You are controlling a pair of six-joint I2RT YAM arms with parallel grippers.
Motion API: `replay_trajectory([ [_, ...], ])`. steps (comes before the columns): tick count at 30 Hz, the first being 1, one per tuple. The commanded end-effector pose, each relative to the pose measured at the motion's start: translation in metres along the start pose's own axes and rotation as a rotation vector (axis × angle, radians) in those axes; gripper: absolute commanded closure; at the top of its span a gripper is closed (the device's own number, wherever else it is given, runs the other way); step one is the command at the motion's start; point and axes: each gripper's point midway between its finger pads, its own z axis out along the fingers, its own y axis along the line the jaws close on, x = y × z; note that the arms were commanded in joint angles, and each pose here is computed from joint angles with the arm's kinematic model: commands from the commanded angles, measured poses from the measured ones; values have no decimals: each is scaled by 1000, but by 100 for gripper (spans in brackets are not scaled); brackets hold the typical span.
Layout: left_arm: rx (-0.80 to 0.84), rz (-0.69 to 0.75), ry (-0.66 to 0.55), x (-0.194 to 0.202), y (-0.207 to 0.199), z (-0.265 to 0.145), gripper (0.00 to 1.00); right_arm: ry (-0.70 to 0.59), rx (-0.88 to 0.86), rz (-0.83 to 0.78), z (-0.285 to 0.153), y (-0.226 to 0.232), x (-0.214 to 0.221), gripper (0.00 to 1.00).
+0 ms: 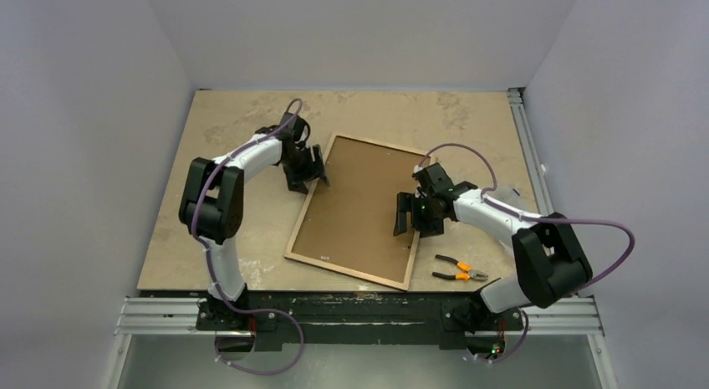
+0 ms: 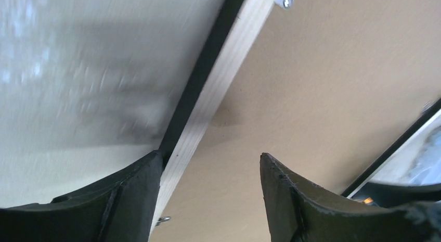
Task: Put the photo into the frame
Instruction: Adjust the photo frame at the center of the board.
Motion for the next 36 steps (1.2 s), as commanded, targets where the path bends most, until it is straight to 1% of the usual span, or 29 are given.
replay_trajectory([
  [1, 228, 80, -29, -38, -84, -13, 35, 26, -111, -7, -10, 40, 25, 24],
  [3, 200, 100, -29, -46, -92, -11, 35, 28, -120, -12, -13, 44, 31, 24],
  [5, 124, 118, -58, -54, -87, -15, 35, 20, -121, -21, -18, 46, 34, 23],
  [9, -101, 124, -153, -52, -43, -46, 32, -14, -88, -48, -32, 42, 28, 17],
  [10, -135, 121, -176, -47, -34, -57, 31, -20, -74, -55, -35, 40, 27, 14],
  [13, -179, 96, -195, -16, -8, -80, 29, -46, -74, -76, -45, 43, 21, 12],
  [15, -164, 70, -197, 9, 5, -90, 29, -52, -99, -92, -49, 49, 18, 12],
  [17, -129, 20, -179, 38, 15, -93, 30, -56, -132, -92, -51, 57, 16, 12],
  [21, -113, -103, -123, 91, 45, -80, 35, -72, -130, -94, -50, 58, 9, 12],
  [24, -122, -167, -108, 113, 61, -66, 37, -73, -133, -95, -49, 60, 6, 12],
  [26, -104, -190, -90, 118, 63, -53, 38, -76, -144, -93, -49, 63, 5, 12],
  [30, -108, -219, -73, 111, 62, -35, 39, -81, -138, -94, -51, 63, 3, 13],
  [33, -119, -237, -55, 105, 61, -23, 43, -94, -131, -92, -56, 62, 0, 13],
  [36, -138, -240, -63, 101, 64, -17, 46, -109, -129, -87, -61, 61, -3, 13],
])
